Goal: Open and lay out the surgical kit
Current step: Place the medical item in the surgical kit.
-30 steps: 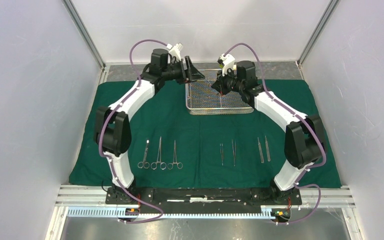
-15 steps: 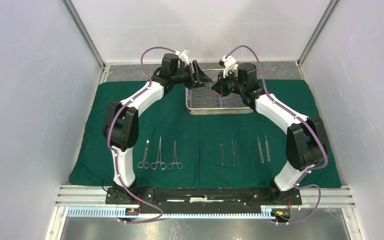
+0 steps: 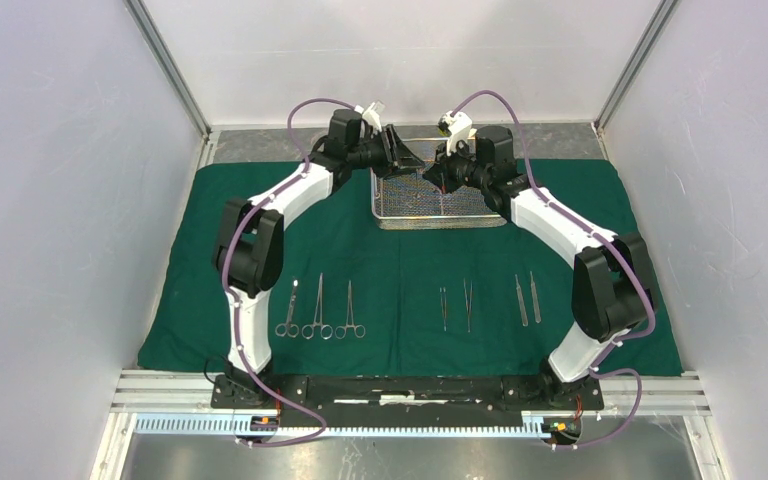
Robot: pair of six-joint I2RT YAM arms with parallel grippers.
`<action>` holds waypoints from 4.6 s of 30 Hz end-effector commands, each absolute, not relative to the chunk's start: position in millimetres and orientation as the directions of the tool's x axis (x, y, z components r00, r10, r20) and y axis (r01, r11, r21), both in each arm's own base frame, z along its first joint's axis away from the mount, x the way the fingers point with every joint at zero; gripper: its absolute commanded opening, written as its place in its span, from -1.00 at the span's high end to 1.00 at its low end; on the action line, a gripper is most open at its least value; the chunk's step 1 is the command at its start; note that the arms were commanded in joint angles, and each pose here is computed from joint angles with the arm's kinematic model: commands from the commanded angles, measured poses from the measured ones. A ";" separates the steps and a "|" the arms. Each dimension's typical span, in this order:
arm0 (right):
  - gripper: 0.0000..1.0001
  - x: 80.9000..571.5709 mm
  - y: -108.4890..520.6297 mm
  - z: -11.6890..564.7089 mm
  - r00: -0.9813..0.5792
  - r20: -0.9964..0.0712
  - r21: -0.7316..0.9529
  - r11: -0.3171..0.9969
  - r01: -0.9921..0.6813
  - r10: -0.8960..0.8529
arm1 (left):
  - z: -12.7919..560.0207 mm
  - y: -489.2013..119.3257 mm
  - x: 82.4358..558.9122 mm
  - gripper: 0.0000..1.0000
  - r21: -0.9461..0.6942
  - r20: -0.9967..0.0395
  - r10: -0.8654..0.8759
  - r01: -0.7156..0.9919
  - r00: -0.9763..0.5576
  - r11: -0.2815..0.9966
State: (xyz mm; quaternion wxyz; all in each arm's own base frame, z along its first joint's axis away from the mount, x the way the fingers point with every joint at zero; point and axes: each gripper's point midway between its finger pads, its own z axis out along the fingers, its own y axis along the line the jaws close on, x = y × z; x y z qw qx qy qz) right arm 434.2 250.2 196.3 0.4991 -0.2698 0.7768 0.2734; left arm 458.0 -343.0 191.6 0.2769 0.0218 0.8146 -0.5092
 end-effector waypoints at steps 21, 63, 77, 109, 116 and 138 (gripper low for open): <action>1.00 436.1 253.5 202.8 -0.312 -0.935 0.107 0.707 -0.699 -0.166 | 225.9 -357.4 462.1 0.95 -0.847 -0.483 -0.265 0.369 -0.835 0.383; -0.07 424.7 271.0 178.4 -0.406 -0.893 0.180 0.674 -0.717 -0.194 | 232.2 -351.5 446.1 0.95 -0.747 -0.626 -0.205 0.502 -0.753 0.436; 0.36 433.5 266.8 170.2 -0.446 -0.871 0.170 0.725 -0.668 -0.207 | 225.1 -351.2 442.0 0.95 -0.742 -0.616 -0.201 0.476 -0.762 0.471; 1.00 429.7 267.4 166.4 -0.437 -0.869 0.146 0.724 -0.674 -0.232 | 230.5 -352.5 432.6 0.95 -0.716 -0.654 -0.178 0.526 -0.735 0.459; 0.54 429.0 260.8 170.9 -0.429 -0.872 0.124 0.742 -0.658 -0.235 | 236.1 -350.0 431.7 0.95 -0.691 -0.683 -0.174 0.550 -0.710 0.469; -0.39 413.0 244.3 199.3 -0.372 -0.905 0.120 0.715 -0.689 -0.207 | 230.5 -340.3 419.6 0.95 -0.630 -0.731 -0.110 0.603 -0.674 0.490</action>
